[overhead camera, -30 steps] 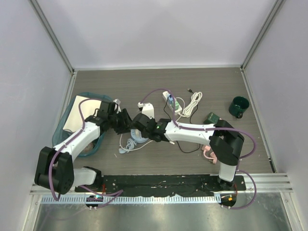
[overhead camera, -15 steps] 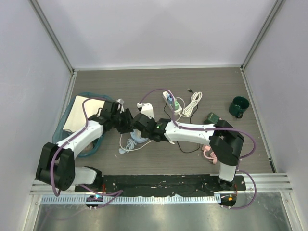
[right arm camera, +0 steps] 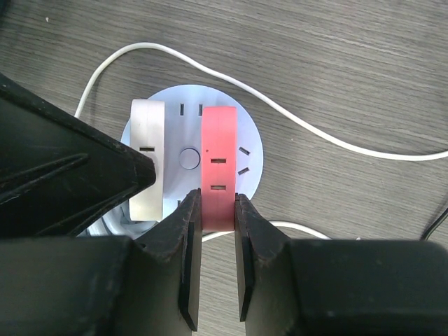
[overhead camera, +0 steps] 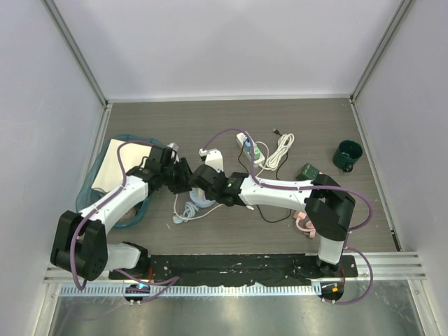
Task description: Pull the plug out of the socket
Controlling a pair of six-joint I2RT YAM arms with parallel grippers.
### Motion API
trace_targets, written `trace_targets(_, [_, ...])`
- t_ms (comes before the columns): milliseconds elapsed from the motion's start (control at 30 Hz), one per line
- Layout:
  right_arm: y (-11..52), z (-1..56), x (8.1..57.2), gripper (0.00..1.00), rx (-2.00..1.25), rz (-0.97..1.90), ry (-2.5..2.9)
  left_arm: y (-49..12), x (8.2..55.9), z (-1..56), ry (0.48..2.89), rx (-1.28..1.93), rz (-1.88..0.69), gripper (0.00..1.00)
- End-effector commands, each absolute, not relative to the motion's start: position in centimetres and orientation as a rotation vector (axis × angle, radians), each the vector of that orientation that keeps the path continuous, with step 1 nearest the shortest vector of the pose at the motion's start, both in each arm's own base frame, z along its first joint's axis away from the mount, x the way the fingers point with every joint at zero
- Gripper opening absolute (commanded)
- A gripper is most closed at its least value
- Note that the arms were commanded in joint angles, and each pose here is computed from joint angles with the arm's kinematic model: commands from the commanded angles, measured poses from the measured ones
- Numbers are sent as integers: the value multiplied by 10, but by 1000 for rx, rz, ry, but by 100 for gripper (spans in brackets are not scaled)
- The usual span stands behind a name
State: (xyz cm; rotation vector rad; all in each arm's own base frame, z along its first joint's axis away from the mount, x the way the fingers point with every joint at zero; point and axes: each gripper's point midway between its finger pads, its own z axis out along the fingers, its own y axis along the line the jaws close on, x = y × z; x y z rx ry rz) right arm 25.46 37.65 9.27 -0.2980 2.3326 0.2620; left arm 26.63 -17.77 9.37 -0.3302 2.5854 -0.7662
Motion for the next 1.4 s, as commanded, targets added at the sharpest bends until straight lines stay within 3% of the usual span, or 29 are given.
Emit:
trace_targets(0, [391,150,263,1,-216,391,2211,-151,251,72,2674,-353,-563,44])
trace_targets(267, [397,163,264,1,-211,451,2172,-150,251,72,2675,-358,-559,44])
trace_targets(567, [366,133,263,1,-180,286,2201,-152,249,71,2672,-359,-577,44])
trace_targets(900, [378,153,266,1,-189,376,2141,-154,248,69,2677,-357,-578,43])
trace_targets(1200, [367,142,259,1,-106,363,2181,-167,263,121,2559,-235,-677,69])
trace_targets(1367, [364,147,258,1,-91,355,2170,-170,264,127,2551,-157,-639,72])
